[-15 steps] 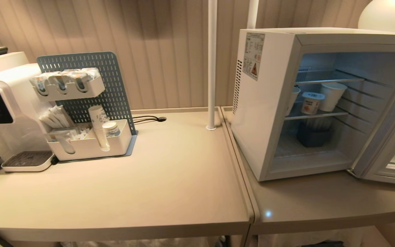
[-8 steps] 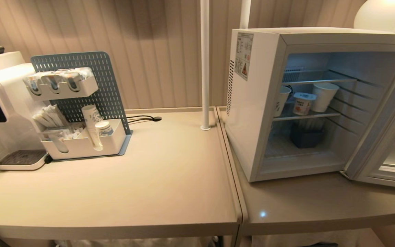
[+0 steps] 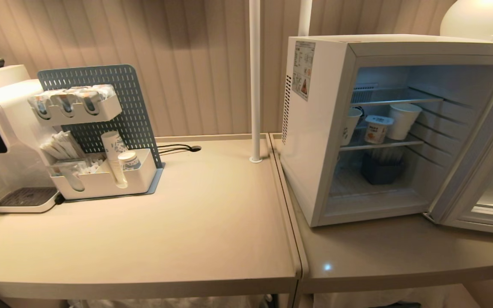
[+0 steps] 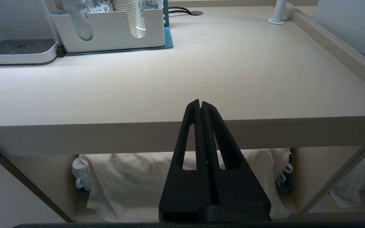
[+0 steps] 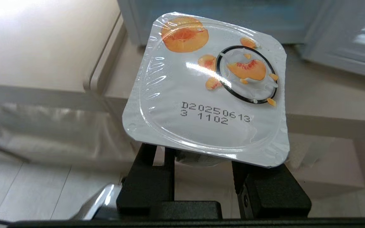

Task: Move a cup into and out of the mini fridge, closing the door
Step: Put the yoghurt in the freezer

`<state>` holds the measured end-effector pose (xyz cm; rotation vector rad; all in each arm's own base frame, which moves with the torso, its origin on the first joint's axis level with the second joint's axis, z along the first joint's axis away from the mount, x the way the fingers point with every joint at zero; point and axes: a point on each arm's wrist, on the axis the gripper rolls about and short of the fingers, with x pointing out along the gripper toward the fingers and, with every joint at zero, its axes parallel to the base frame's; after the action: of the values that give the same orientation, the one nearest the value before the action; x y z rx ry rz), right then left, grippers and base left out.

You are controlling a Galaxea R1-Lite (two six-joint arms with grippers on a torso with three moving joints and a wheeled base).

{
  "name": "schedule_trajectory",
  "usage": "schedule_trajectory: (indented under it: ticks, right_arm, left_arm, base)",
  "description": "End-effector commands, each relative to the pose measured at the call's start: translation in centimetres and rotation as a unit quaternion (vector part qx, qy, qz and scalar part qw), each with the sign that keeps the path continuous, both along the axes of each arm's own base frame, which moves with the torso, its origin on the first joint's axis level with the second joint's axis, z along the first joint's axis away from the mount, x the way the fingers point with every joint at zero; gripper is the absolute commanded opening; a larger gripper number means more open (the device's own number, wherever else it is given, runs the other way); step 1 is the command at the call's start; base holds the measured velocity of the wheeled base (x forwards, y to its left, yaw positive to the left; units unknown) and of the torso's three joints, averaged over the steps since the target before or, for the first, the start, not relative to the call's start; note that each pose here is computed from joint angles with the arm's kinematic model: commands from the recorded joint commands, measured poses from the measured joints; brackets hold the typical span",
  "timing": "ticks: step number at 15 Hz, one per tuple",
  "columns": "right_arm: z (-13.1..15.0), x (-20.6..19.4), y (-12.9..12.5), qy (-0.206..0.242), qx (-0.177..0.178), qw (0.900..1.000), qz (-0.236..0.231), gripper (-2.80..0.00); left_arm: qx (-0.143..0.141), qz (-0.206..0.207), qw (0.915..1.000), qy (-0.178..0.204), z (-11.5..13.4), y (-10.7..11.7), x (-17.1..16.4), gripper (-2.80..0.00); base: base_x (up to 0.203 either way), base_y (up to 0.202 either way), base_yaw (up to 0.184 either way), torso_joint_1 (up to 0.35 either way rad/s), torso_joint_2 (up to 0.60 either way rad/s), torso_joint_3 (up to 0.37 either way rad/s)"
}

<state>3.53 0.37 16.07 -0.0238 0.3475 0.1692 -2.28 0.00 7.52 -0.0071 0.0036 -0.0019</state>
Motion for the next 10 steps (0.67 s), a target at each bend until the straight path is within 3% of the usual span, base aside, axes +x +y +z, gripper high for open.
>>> schedule_trajectory:
  ticks: [1,5,10]
  right_arm:
    - [-1.1,5.4,0.1,0.112,-0.001,0.994,0.01,-2.8]
    - [-3.7,13.5,0.2,0.151,-0.002,0.988,0.024,-2.8]
    - [-9.0,22.1,0.5,0.083,-0.015,0.996,0.009,-2.8]
  left_arm:
    - [0.0,0.0,1.0,0.0,0.0,0.0,0.0,-2.8]
    - [0.0,0.001,1.0,0.0,0.0,0.0,0.0,-2.8]
    - [0.0,0.001,1.0,0.0,0.0,0.0,0.0,-2.8]
  base:
    - [0.0,0.0,0.0,0.0,0.0,0.0]
    - [0.0,0.0,0.0,0.0,0.0,0.0]
    - [0.0,0.0,0.0,0.0,0.0,0.0]
